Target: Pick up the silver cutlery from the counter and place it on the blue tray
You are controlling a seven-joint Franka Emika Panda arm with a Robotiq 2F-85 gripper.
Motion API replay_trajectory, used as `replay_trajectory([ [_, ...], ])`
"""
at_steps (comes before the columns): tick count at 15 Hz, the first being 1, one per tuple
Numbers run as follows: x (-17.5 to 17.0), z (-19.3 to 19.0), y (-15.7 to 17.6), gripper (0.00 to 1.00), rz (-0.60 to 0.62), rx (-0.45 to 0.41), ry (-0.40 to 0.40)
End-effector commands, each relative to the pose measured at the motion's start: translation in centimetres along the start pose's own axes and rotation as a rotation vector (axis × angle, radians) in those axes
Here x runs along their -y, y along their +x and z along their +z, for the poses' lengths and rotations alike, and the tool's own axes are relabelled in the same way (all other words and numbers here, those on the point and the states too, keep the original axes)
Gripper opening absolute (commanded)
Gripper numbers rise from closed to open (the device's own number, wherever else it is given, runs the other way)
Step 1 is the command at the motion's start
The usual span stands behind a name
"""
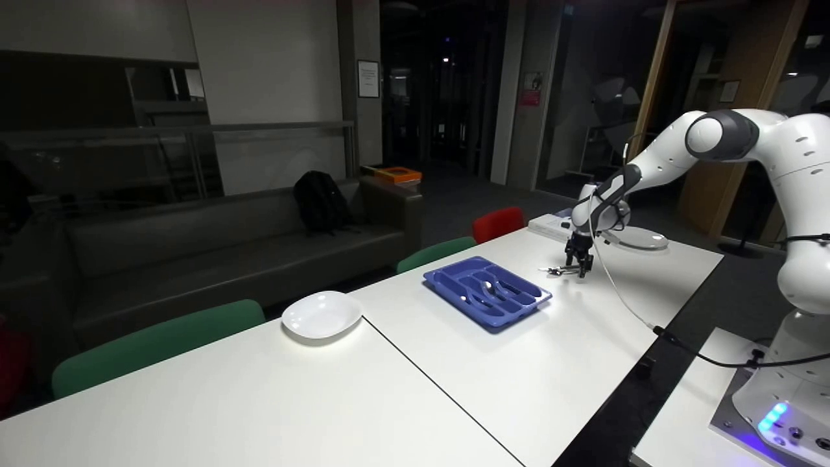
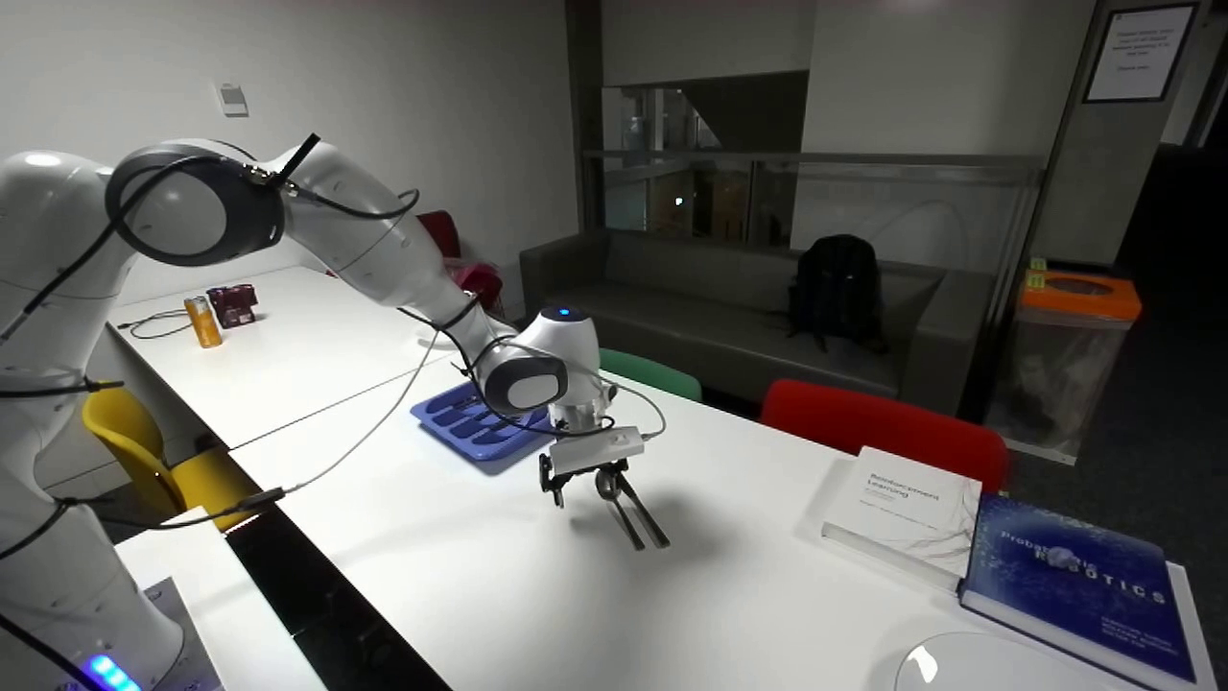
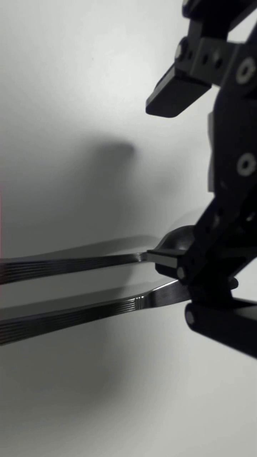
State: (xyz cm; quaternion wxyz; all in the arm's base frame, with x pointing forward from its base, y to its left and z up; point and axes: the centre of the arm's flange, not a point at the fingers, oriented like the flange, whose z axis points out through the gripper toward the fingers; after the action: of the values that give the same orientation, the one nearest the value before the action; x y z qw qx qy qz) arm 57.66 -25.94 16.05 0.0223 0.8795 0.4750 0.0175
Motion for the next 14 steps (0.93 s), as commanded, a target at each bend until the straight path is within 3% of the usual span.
replay_trajectory([
  [1, -1.2, 0.0, -0.6, 1.0, -0.017, -0.016, 0.022],
  [14, -2.7, 1.1, -0.5, 1.0, -0.01, -0.01, 0.021],
])
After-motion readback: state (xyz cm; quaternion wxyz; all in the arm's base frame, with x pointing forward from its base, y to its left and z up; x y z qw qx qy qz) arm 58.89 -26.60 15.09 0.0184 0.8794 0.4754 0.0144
